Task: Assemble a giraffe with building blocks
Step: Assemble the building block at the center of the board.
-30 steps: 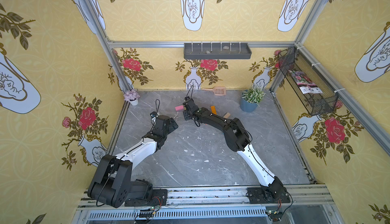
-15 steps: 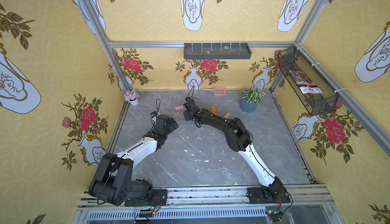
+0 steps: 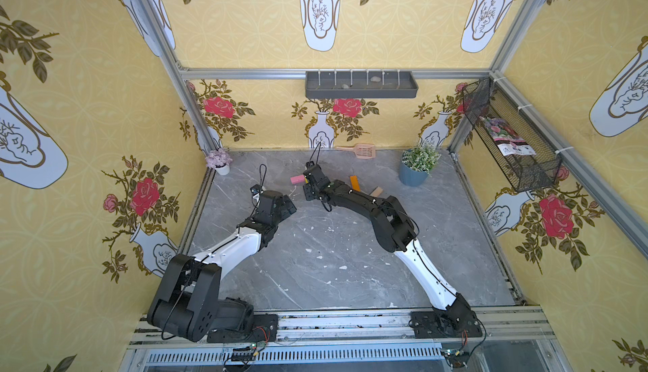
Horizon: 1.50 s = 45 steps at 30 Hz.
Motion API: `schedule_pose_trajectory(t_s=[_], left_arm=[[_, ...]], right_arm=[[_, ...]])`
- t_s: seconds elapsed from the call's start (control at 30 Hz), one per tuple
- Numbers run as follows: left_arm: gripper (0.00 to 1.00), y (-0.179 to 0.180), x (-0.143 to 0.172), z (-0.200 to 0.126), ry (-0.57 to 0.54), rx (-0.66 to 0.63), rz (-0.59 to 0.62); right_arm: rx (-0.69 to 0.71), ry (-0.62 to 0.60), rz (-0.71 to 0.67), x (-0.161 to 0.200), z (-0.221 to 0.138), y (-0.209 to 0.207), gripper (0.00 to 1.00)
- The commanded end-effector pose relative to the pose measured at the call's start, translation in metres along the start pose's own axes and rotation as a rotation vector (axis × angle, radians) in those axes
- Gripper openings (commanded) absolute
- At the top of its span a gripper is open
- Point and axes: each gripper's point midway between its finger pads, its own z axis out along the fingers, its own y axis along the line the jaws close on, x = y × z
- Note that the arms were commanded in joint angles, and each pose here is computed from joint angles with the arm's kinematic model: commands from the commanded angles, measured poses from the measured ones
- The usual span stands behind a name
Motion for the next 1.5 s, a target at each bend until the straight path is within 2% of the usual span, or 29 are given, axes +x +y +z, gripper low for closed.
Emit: schedule_pose_trajectory(t_s=[0.0, 0.17, 0.23, 0.27, 0.4, 0.57, 0.7, 0.8, 0.87, 0.97, 1.1, 1.23, 1.3, 1.47], left_arm=[[0.99, 0.0, 0.001, -0.001, 0.011, -0.001, 0.013], [0.99, -0.001, 0.001, -0.001, 0.012, 0.001, 0.014], [0.99, -0.001, 0.001, 0.0, 0.013, 0.001, 0.014], [0.99, -0.002, 0.001, -0.001, 0.013, 0.003, 0.014], [0.99, -0.003, 0.003, -0.001, 0.028, 0.008, 0.02], [0.99, 0.004, -0.002, -0.007, 0.021, -0.039, 0.015], [0.99, 0.01, -0.01, -0.012, -0.032, -0.056, 0.005], [0.99, 0.012, -0.013, -0.013, -0.1, -0.033, 0.0], [0.99, 0.0, -0.006, -0.01, -0.112, 0.074, 0.007], [0.99, -0.035, 0.014, -0.005, 0.002, 0.244, 0.057], [0.99, -0.099, 0.064, -0.001, 0.212, 0.446, 0.215], [0.99, -0.111, 0.089, 0.012, 0.29, 0.462, 0.244], [0.99, -0.113, 0.092, 0.014, 0.309, 0.474, 0.254], [0.99, -0.115, 0.094, 0.013, 0.319, 0.479, 0.273]], right_arm=[[0.002, 0.06, -0.001, 0.019, 0.004, 0.0, 0.36], [0.022, 0.064, -0.011, 0.02, 0.005, -0.004, 0.37], [0.024, 0.063, -0.014, 0.02, 0.004, -0.005, 0.4], [0.026, 0.059, -0.012, 0.019, 0.003, -0.005, 0.44], [0.034, 0.042, -0.01, 0.01, -0.004, -0.006, 0.76], [0.053, -0.014, 0.007, -0.013, -0.033, -0.011, 0.89], [0.103, -0.038, 0.017, -0.016, -0.068, -0.027, 0.9], [0.154, -0.015, 0.027, 0.0, -0.09, -0.047, 0.9], [0.173, 0.022, 0.042, 0.019, -0.1, -0.061, 0.88], [0.185, 0.096, 0.084, 0.047, -0.11, -0.078, 0.84], [0.168, 0.15, 0.141, 0.069, -0.123, -0.09, 0.8], [0.158, 0.164, 0.173, 0.075, -0.126, -0.096, 0.73], [0.146, 0.164, 0.176, 0.076, -0.125, -0.094, 0.67], [0.127, 0.175, 0.171, 0.08, -0.114, -0.089, 0.64]])
